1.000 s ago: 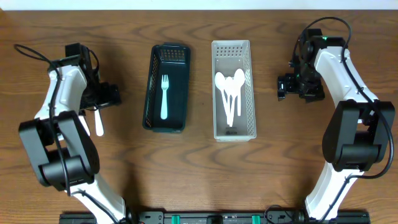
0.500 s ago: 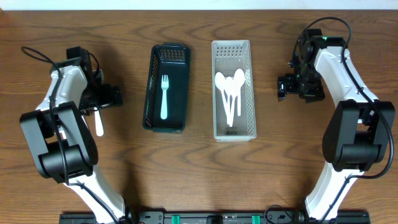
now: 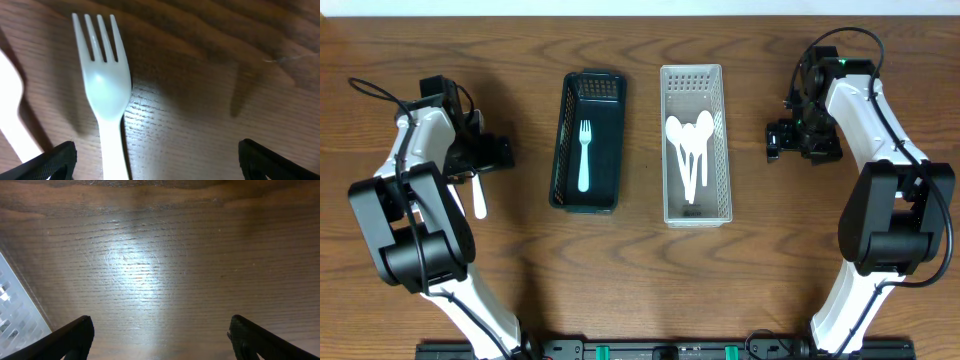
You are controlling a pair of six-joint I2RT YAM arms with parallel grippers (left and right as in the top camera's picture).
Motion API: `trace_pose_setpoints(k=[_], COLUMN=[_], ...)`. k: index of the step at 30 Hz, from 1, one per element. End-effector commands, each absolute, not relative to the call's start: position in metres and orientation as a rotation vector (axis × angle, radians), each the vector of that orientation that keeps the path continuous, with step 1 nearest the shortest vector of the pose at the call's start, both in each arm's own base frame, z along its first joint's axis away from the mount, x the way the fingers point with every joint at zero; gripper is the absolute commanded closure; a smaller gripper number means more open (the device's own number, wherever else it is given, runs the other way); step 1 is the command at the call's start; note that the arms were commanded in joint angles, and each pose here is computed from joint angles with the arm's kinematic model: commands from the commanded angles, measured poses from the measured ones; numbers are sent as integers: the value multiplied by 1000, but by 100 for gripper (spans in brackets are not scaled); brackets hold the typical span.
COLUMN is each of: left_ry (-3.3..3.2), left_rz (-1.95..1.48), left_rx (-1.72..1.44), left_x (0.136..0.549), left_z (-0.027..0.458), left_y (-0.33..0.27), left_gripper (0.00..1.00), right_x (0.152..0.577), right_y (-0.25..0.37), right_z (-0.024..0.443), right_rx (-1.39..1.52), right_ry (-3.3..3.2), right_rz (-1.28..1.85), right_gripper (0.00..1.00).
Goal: Pack container
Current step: 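Move the left gripper back over the next white fork, then close the left gripper on the fork's handle and lift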
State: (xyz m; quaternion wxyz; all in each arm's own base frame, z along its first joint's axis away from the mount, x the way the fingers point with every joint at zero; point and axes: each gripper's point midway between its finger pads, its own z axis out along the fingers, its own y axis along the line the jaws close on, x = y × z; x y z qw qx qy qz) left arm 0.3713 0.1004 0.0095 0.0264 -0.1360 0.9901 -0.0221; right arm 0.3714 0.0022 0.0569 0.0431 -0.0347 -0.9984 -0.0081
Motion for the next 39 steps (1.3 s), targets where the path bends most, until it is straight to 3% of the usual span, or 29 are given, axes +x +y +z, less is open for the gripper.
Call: trace_pose_setpoints(k=[1, 8, 15, 21, 28, 30, 34, 39], left_ry=[3103, 3118, 3124, 3126, 3127, 3126, 3126, 3126], left_rz=[-101, -105, -107, -108, -107, -107, -107, -107], left_rx=[-412, -415, -416, -417, -417, -416, -416, -416], left_x=[366, 364, 363, 362, 362, 362, 363, 363], left_z=[-6, -13, -13, -13, -13, -13, -13, -13], left_y=[98, 97, 97, 97, 97, 97, 97, 97], left_gripper=[2, 4, 34, 50, 60, 69, 76, 81], right_x=[370, 369, 369, 369, 369, 369, 369, 369], right_y=[0, 0, 0, 0, 0, 0, 0, 0], right_z=[54, 54, 54, 54, 54, 54, 54, 54], right_rx=[-87, -87, -87, -87, -87, -87, -87, -88], right_ry=[-3042, -3042, -3042, -3042, -3042, -3042, -3042, -3041], right_rz=[-20, -20, -20, -20, -20, -20, -20, -20], right_gripper=[10, 10, 10, 10, 10, 10, 10, 10])
